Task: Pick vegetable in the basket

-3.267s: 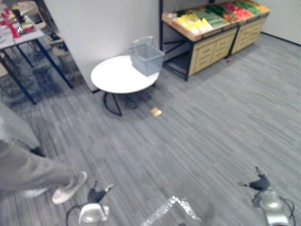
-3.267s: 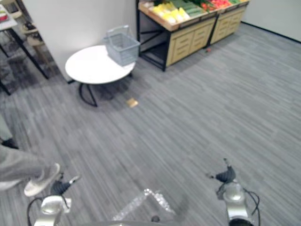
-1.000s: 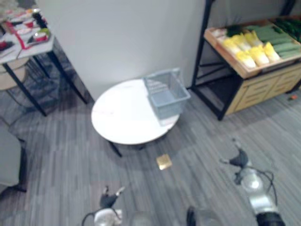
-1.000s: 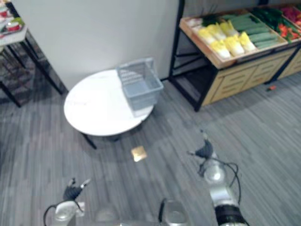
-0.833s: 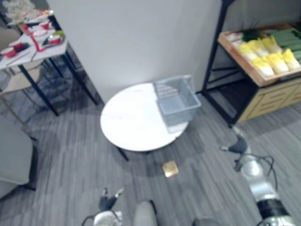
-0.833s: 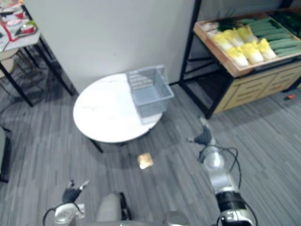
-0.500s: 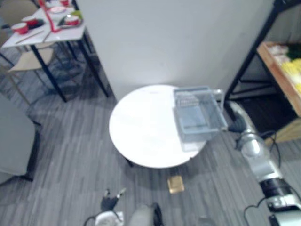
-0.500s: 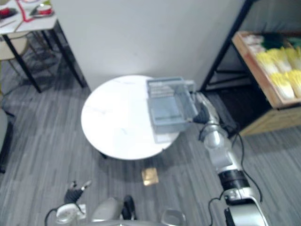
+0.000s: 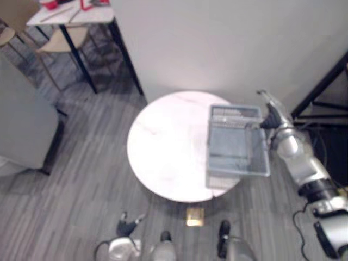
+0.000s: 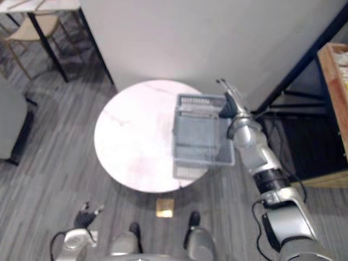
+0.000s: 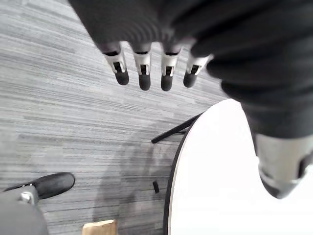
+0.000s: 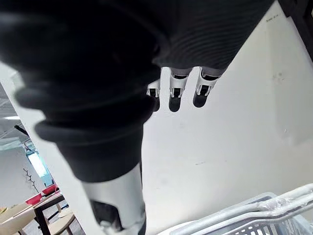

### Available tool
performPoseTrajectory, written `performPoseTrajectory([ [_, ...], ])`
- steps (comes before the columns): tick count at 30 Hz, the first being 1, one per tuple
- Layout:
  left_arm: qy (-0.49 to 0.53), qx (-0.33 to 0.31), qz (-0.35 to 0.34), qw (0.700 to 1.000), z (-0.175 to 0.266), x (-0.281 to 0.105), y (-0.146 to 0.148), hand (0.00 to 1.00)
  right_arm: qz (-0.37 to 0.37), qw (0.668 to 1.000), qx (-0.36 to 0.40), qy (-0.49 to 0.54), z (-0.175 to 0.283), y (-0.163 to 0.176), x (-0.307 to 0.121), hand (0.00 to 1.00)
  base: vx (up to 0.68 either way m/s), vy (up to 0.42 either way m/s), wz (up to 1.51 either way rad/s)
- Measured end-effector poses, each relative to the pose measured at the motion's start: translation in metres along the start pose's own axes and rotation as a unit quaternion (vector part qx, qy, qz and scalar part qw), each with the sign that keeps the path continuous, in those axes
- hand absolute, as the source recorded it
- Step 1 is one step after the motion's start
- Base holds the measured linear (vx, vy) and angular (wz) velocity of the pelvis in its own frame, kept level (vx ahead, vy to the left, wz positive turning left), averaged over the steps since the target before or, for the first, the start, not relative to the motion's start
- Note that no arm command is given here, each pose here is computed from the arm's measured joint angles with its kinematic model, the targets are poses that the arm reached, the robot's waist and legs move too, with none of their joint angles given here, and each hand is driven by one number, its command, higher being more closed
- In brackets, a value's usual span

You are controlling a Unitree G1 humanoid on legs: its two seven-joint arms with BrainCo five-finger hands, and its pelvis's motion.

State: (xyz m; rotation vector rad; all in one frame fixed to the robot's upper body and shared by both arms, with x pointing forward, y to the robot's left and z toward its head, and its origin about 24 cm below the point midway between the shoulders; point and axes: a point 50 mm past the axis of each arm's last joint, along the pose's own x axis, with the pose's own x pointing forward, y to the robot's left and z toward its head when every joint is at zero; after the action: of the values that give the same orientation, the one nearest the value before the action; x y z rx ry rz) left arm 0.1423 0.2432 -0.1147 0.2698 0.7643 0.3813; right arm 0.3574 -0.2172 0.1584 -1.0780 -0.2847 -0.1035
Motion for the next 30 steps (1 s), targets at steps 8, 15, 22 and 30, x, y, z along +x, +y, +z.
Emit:
performPoseTrajectory([
  [8, -0.011, -0.004, 0.001, 1.0, 0.005, 0.001, -0.002, 0.0, -0.011, 0.999, -0.036, -0.025, 0.021, -0.022, 0.034, 0.0, 0.01, -0.01, 0.16],
  [15, -0.018, -0.006, 0.006, 1.0, 0.009, 0.002, -0.002, 0.0, -0.018, 0.999, -0.044, 0.006, 0.013, -0.033, 0.046, 0.0, 0.0, 0.004, 0.01],
  [22, -0.037, 0.0, -0.006, 0.999, 0.021, 0.005, -0.012, 0.0, -0.017, 0.996, -0.061, 0.065, -0.012, -0.045, 0.049, 1.0, -0.01, -0.001, 0.01],
  [30, -0.059, 0.014, -0.029, 0.998, 0.035, 0.008, -0.024, 0.0, -0.053, 0.992, -0.068, 0.094, -0.02, -0.072, 0.056, 1.0, 0.0, 0.001, -0.01],
])
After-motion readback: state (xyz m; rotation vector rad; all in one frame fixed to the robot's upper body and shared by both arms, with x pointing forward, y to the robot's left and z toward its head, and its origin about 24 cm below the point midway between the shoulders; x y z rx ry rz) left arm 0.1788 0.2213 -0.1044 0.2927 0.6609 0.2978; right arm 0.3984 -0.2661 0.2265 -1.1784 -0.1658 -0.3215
